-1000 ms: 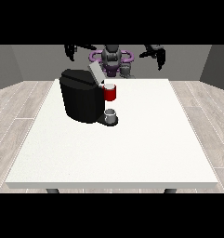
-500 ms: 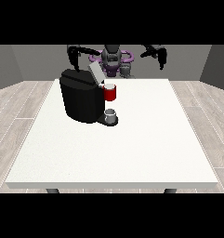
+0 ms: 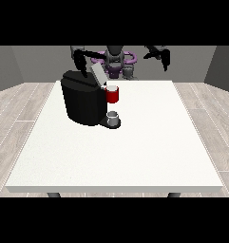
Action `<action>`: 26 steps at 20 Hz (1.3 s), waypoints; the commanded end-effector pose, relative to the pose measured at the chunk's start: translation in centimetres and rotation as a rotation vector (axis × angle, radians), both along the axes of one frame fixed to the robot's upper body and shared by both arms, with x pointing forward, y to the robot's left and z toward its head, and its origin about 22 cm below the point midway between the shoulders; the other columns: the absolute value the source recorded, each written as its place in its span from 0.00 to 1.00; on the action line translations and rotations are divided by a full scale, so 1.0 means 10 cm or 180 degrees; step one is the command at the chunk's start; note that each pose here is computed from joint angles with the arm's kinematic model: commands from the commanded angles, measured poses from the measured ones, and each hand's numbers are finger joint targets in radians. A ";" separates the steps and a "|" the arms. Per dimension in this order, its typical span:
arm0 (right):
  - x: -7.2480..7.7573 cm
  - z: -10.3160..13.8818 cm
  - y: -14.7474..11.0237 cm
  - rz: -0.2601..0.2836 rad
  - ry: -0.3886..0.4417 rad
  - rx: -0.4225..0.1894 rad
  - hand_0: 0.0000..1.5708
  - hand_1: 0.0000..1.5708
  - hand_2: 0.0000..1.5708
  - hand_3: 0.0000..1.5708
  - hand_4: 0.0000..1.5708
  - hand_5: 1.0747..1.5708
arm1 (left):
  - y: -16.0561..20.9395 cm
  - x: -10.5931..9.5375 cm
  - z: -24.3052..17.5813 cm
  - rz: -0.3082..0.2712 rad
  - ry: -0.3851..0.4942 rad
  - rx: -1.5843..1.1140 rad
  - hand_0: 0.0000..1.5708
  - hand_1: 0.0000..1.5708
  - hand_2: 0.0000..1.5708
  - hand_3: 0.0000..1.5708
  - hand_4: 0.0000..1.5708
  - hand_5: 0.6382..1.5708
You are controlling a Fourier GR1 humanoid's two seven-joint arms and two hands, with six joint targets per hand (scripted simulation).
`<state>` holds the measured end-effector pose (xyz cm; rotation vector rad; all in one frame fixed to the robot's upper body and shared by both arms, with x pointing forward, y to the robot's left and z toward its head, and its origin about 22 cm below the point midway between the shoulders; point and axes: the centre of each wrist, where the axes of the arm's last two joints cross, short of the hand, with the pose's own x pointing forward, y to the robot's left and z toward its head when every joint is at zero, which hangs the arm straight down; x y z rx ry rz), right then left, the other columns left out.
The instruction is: Insert the coffee pod into the coffee machine and close the lid
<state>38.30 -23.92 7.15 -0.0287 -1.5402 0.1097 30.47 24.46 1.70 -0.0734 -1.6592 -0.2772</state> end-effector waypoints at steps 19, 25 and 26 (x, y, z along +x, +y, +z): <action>0.35 0.70 0.60 0.0396 -0.0587 -0.0458 0.00 0.00 0.00 0.00 0.07 1.00 | 0.11 0.01 0.20 0.0012 -0.0208 0.0114 0.00 0.00 0.00 0.00 0.25 1.00; 0.36 0.86 0.76 0.0564 -0.0665 -0.0532 0.00 0.00 0.00 0.00 0.00 1.00 | -0.03 0.04 0.22 -0.0002 -0.0163 0.0196 0.00 0.00 0.00 0.00 0.21 1.00; 0.36 0.90 0.79 0.0498 -0.0770 -0.0654 0.00 0.00 0.00 0.00 0.00 1.00 | 0.00 0.06 0.24 -0.0015 -0.0288 0.0165 0.00 0.00 0.00 0.00 0.21 1.00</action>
